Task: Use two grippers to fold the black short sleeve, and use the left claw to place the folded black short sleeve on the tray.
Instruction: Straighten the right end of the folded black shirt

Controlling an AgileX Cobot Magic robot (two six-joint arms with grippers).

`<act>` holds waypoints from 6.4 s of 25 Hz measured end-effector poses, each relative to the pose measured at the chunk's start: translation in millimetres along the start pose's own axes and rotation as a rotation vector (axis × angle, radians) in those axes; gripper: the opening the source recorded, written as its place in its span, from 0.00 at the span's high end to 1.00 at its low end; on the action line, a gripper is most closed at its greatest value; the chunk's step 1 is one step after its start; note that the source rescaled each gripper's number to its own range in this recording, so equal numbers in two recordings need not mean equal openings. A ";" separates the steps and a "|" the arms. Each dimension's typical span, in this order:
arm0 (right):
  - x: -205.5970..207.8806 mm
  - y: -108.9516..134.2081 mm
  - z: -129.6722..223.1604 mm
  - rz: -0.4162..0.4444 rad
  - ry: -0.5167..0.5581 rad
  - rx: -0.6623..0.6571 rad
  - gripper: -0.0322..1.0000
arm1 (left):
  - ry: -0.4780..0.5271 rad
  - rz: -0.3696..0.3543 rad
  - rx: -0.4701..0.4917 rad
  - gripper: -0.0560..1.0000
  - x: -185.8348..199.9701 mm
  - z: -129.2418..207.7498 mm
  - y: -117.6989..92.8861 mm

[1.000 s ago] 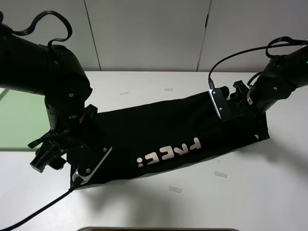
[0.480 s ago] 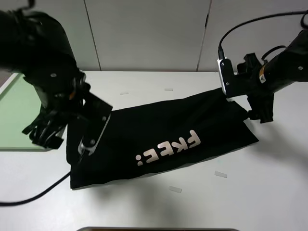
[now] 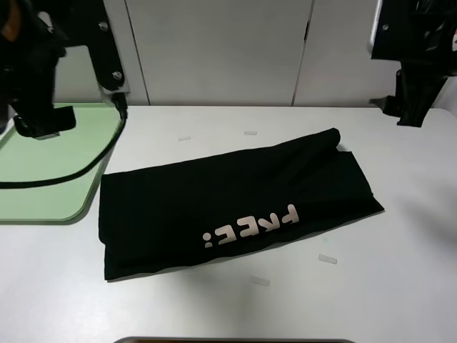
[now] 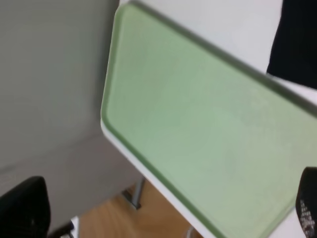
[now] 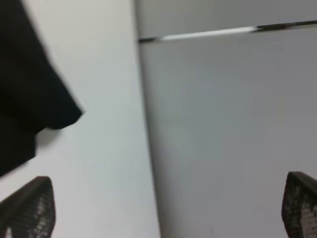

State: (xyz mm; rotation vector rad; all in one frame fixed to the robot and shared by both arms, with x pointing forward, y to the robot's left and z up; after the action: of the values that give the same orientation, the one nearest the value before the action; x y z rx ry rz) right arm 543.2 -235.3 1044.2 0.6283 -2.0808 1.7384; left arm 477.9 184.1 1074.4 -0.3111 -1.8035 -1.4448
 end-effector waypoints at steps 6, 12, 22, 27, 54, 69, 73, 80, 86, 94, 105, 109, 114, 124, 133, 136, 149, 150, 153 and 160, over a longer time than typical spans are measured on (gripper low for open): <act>25.7 -15.7 -4.0 0.088 -0.045 -0.060 0.00 | 0.007 -0.011 0.094 0.00 26.6 30.4 11.0; 56.4 -32.6 -8.7 0.200 -0.111 -0.123 0.00 | -0.056 0.018 0.304 0.00 59.3 66.9 16.0; 90.1 -46.6 -12.9 0.301 -0.198 -0.253 0.00 | -0.818 0.104 0.715 0.00 168.4 164.9 12.0; 91.5 -44.8 -14.5 0.266 -0.234 -0.413 0.00 | -0.939 0.157 0.620 0.00 180.0 192.3 -15.3; 88.2 -22.5 -20.9 -0.007 -0.261 -0.982 0.00 | -0.707 0.546 0.681 0.00 86.9 198.1 -144.0; 87.6 -15.4 -21.3 -0.091 -0.231 -1.214 0.00 | -0.529 0.334 0.984 0.00 84.6 200.9 -141.6; 87.5 -8.8 -21.3 -0.141 -0.197 -1.224 0.00 | -0.419 0.206 1.149 0.00 83.8 202.9 -140.7; 88.2 3.8 -21.6 -0.236 -0.133 -1.243 0.00 | -0.328 0.102 1.274 0.00 83.3 204.7 -140.1; 88.5 4.8 -22.3 -0.248 -0.131 -1.254 0.00 | -0.324 0.098 1.279 0.00 83.3 204.8 -140.1; 89.2 7.8 -23.2 -0.277 -0.120 -1.264 0.00 | -0.324 0.098 1.279 0.00 83.3 204.8 -140.1; 28.1 36.9 -23.8 -0.435 0.039 -1.214 0.00 | -0.323 0.096 1.278 0.00 83.3 205.0 -140.1; -5.8 54.7 -21.2 -0.486 0.111 -1.191 0.00 | -0.323 0.096 1.278 0.00 83.3 205.0 -140.1; -35.2 68.1 -18.2 -0.490 0.148 -1.197 0.00 | -0.323 0.096 1.278 0.00 83.3 205.0 -140.1; -73.5 44.1 18.4 -0.434 0.251 -1.196 0.00 | -0.323 0.096 1.278 0.00 83.3 205.0 -140.1; -145.2 44.4 73.0 -0.583 0.457 -1.274 0.00 | -0.323 0.096 1.278 0.00 83.3 205.0 -140.1; -163.6 57.4 89.9 -0.665 0.500 -1.290 0.00 | -0.323 0.096 1.278 0.00 83.3 205.0 -140.1; -188.0 94.6 95.3 -0.830 0.496 -1.273 0.00 | -0.323 0.096 1.278 0.00 83.3 205.0 -140.1; -188.2 95.7 94.5 -0.841 0.495 -1.278 0.00 | -0.323 0.096 1.278 0.00 83.3 205.0 -140.1; -186.8 97.3 90.9 -0.879 0.493 -1.303 0.00 | -0.323 0.096 1.278 0.00 83.3 205.0 -140.1; -179.7 105.1 80.8 -0.991 0.511 -1.304 0.18 | -0.323 0.096 1.278 0.00 83.3 205.0 -140.1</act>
State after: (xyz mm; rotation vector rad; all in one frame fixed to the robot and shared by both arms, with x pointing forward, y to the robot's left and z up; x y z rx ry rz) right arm 637.2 -280.0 846.8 0.5074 -1.5666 -0.1101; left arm 249.5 302.1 1024.4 0.0528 -2.5265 0.0220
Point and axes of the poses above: a point on each arm's last joint axis where the gripper is mounted, x pointing back along that axis away from the gripper, y along the wrist's bending axis when the last joint is at zero, z = x × y, the point moved 3 cm from there along -x, pointing out along that axis toward the gripper, and after that the axes turned 2 degrees about x, right-handed, at the moved point
